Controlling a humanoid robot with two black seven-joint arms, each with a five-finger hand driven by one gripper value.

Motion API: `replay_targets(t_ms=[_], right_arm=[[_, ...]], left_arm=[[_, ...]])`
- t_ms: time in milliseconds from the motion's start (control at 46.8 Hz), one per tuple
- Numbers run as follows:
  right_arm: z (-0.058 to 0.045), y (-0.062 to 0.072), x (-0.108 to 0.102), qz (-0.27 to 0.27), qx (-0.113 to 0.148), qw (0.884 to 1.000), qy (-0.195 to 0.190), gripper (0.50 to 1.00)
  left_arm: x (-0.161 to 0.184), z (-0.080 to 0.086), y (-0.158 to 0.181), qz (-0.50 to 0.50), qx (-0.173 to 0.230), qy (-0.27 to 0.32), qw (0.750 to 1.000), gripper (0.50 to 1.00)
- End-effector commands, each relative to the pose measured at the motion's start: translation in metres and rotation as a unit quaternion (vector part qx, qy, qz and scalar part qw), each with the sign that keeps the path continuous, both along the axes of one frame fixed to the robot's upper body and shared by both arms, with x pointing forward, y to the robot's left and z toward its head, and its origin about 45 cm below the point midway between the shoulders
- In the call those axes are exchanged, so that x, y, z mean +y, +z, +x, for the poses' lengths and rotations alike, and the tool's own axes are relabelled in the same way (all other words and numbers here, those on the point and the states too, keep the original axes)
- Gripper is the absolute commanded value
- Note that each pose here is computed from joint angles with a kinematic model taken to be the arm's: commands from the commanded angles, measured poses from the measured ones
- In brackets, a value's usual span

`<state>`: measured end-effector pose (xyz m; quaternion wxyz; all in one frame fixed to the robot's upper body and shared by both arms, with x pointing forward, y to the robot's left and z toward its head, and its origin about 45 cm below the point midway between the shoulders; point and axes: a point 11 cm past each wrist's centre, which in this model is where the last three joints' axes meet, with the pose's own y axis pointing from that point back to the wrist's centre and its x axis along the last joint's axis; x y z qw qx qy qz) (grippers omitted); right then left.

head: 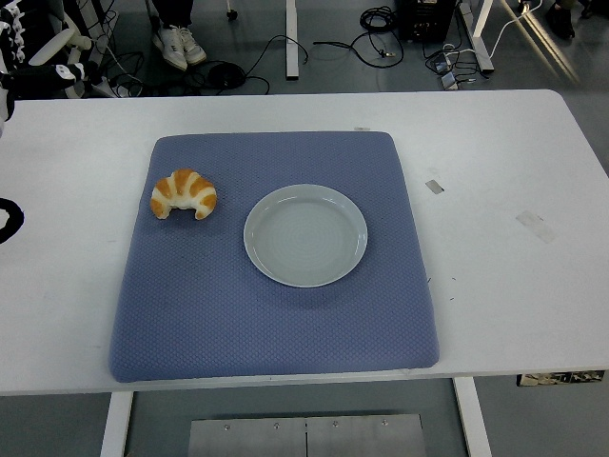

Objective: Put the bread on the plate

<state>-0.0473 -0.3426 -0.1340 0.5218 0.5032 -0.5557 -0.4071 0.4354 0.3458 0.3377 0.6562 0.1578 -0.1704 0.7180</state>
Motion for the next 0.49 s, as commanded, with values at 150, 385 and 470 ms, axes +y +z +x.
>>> replay_targets(t_ms=[150,385,470], right_arm=[[0.0,0.0,0.0,0.0,0.0,1.0,-0.001,1.0],[0.0,0.0,0.0,0.0,0.0,1.0,0.0,1.0],[0.0,0.0,0.0,0.0,0.0,1.0,0.0,1.0]], left_arm=[[-0.019,-0.001,0.007,0.096,0.014,-0.028,0.995,0.98],[-0.041,-0.008,-0.002,0.18,0.009,-0.07,0.981,0.98],[-0.044,-0.011,-0.012,0.205,0.023,-0.075,0.976,0.98]])
